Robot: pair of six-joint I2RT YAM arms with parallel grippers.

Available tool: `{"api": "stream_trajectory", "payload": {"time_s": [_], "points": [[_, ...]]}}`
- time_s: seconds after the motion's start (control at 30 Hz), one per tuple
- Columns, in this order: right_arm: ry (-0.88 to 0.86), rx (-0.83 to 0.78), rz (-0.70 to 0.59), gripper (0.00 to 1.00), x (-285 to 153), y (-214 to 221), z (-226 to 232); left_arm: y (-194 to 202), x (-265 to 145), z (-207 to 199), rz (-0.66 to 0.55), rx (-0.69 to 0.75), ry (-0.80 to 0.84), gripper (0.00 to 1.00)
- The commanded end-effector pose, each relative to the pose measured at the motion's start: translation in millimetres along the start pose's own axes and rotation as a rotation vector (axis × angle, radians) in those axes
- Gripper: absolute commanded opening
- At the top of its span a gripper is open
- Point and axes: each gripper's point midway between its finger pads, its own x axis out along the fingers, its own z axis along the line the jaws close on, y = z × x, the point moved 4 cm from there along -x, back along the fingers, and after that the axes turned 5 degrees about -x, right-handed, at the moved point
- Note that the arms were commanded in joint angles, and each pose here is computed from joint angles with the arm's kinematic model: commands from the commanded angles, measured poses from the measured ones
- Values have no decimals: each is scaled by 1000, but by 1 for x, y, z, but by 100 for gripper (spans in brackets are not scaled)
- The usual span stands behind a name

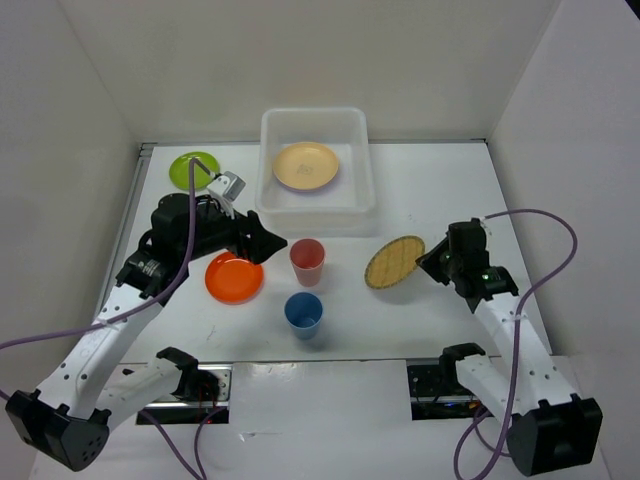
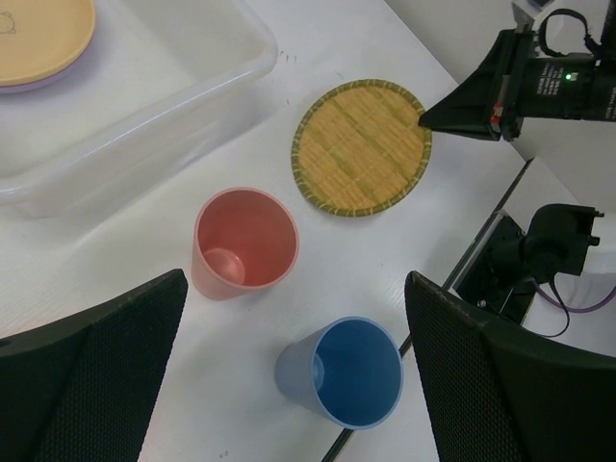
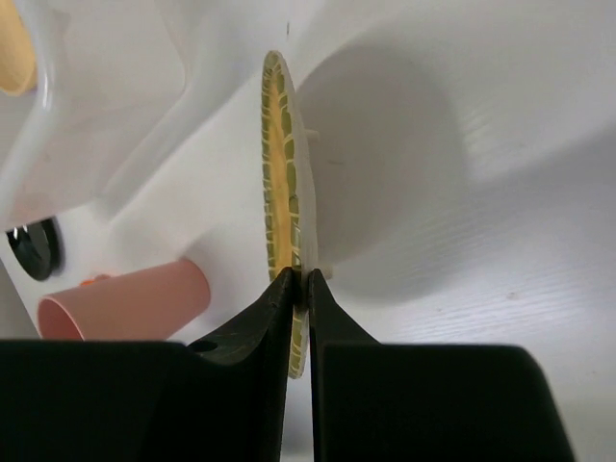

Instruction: Place the mixed dishes into the plastic bin

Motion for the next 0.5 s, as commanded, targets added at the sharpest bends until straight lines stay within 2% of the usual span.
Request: {"api": "stream_trajectory", "payload": {"time_s": [0.0, 0.47], "points": [[-27, 57, -98, 0, -23, -26, 5, -17, -9, -13, -58, 42, 38, 100], [-61, 122, -225, 0, -48, -52, -1, -15, -10, -12, -50, 37, 35, 100]]}}
